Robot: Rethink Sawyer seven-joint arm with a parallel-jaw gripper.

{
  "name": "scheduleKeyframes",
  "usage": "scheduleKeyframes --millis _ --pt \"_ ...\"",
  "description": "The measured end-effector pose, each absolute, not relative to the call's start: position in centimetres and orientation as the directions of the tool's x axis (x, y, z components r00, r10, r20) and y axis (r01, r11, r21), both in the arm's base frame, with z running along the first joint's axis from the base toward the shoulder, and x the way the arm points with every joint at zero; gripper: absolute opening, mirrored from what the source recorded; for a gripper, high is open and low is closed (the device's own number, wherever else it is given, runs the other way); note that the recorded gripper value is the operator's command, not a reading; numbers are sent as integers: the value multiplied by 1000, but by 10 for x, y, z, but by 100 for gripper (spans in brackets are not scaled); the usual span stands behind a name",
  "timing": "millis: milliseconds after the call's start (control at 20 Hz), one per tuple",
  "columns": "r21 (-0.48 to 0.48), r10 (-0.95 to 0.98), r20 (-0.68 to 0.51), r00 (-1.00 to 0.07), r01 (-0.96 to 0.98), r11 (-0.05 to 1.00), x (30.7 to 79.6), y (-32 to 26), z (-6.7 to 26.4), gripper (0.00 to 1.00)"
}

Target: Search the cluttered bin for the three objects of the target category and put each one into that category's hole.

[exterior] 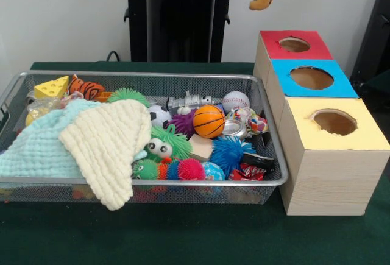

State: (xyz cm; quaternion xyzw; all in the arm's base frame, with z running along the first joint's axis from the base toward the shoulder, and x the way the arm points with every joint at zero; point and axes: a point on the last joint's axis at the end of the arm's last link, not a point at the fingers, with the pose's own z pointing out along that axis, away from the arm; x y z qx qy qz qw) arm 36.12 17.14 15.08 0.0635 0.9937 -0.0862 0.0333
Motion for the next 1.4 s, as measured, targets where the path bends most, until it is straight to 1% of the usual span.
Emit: scheduleKeyframes --millis 550,1400 --pt "-206 150 -62 -987 160 965 362 153 135 0" --pt "-210 171 -65 -983 182 961 363 143 115 0"
